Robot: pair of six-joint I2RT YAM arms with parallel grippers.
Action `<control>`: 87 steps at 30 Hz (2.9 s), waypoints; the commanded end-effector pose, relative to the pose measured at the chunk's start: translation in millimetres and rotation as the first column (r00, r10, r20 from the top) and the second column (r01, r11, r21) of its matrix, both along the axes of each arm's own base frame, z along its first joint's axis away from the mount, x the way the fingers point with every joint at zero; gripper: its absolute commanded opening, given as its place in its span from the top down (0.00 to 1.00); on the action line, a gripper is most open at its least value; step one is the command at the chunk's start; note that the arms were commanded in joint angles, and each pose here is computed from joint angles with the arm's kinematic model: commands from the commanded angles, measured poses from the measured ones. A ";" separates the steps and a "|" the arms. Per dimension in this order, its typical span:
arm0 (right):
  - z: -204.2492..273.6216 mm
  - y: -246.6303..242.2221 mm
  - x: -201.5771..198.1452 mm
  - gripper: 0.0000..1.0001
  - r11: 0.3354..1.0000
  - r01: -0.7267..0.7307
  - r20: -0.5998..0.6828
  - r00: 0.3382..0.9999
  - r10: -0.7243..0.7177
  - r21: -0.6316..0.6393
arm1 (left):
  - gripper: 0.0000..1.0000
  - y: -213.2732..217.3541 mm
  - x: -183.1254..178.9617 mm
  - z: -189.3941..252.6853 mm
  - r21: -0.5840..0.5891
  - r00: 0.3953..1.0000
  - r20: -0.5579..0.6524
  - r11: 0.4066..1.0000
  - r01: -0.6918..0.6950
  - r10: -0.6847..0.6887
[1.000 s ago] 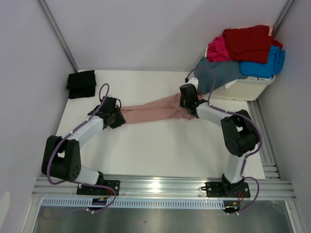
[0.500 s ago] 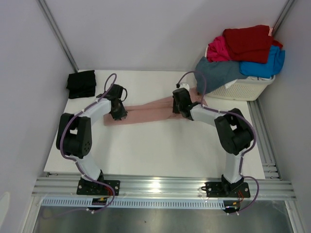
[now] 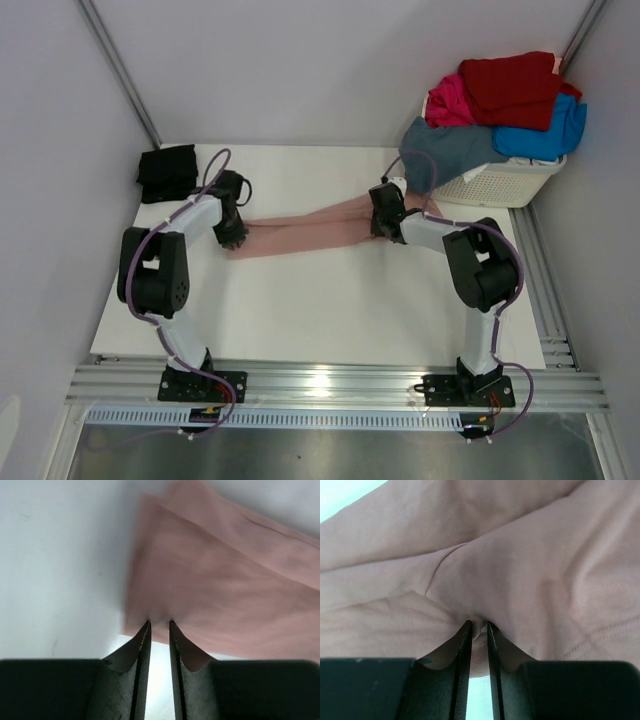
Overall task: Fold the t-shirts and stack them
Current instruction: Fold the other side of the tshirt into a rectangle
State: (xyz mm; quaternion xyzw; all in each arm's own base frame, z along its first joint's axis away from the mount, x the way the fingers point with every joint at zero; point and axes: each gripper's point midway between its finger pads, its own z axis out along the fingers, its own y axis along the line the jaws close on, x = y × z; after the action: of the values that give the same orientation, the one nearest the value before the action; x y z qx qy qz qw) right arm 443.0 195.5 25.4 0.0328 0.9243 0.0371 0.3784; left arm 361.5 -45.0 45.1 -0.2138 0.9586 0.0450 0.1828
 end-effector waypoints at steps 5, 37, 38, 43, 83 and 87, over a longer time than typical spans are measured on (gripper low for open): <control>1.3 -90.2 -5.1 0.78 0.972 0.230 -0.031 0.972 -0.232 -0.055 | 0.87 47.0 1.3 -7.2 0.031 0.996 -0.043 0.996 -0.080 0.081; 37.0 1.5 -22.4 0.79 0.998 0.014 0.025 1.000 -0.015 0.066 | 0.71 -34.7 -14.7 3.8 -0.264 0.991 0.119 0.960 0.094 -0.064; 54.2 1.0 -21.3 0.79 0.996 0.012 0.064 0.998 -0.018 0.085 | 0.71 -32.8 -8.9 8.7 -0.250 0.990 0.122 0.964 0.093 -0.064; 92.1 -20.0 -23.5 0.76 0.991 0.066 0.145 0.986 -0.083 0.119 | 0.70 -16.1 -16.7 -0.8 -0.164 0.997 0.053 0.985 0.056 -0.048; 20.7 -95.2 -24.1 0.71 0.949 0.311 -0.061 0.950 -0.308 0.053 | 0.99 -17.4 -10.0 -10.1 -0.138 0.967 -0.192 0.980 0.145 -0.170; 13.8 -101.6 -24.7 0.71 0.941 0.334 -0.092 0.940 -0.329 0.052 | 1.00 -7.0 -16.2 -10.1 -0.089 0.966 -0.199 0.984 0.152 -0.167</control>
State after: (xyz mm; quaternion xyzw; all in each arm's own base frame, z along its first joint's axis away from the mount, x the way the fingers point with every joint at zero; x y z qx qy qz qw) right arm 409.5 96.8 35.9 0.1841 0.9218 -0.0009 0.3410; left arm 347.0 -57.0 27.0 -0.1544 0.9855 0.0027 0.0706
